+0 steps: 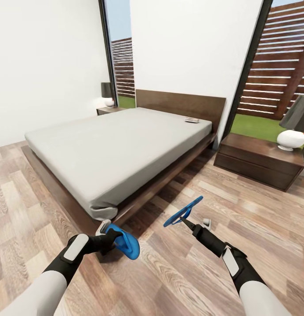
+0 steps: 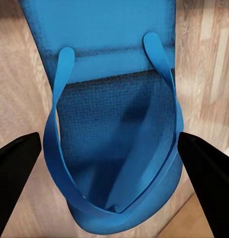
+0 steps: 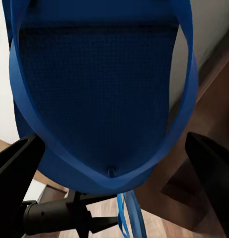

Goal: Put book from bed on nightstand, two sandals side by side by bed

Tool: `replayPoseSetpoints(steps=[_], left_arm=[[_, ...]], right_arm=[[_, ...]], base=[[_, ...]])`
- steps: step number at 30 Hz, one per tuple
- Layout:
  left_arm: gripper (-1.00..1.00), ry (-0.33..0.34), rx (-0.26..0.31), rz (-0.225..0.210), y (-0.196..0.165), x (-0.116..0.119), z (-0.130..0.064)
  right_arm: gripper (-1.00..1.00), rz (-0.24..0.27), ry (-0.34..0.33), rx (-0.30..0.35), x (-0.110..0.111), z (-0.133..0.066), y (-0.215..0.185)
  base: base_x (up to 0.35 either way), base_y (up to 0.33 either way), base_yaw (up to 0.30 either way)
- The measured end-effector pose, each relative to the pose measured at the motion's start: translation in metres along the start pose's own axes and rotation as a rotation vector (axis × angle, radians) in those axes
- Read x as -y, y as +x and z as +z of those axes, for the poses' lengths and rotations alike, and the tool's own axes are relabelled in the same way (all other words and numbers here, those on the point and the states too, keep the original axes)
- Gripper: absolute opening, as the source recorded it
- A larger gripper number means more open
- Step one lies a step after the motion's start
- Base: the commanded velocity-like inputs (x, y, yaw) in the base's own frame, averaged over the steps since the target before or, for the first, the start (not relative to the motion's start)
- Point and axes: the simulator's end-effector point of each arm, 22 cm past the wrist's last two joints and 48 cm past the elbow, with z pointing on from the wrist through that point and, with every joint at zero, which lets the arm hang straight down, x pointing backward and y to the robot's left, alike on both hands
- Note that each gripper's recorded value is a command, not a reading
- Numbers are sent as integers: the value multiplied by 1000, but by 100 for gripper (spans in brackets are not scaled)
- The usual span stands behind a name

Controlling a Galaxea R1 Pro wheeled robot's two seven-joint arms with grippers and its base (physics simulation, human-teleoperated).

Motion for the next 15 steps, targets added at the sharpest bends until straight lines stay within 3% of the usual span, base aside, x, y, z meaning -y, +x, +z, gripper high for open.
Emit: replayPoseSetpoints(steps=[15], left_arm=[[-100,-30,-20,-19,10,-14,5]], right_arm=[[-100,1,3,-1,1,0,0]], base=[[7,-6,0]])
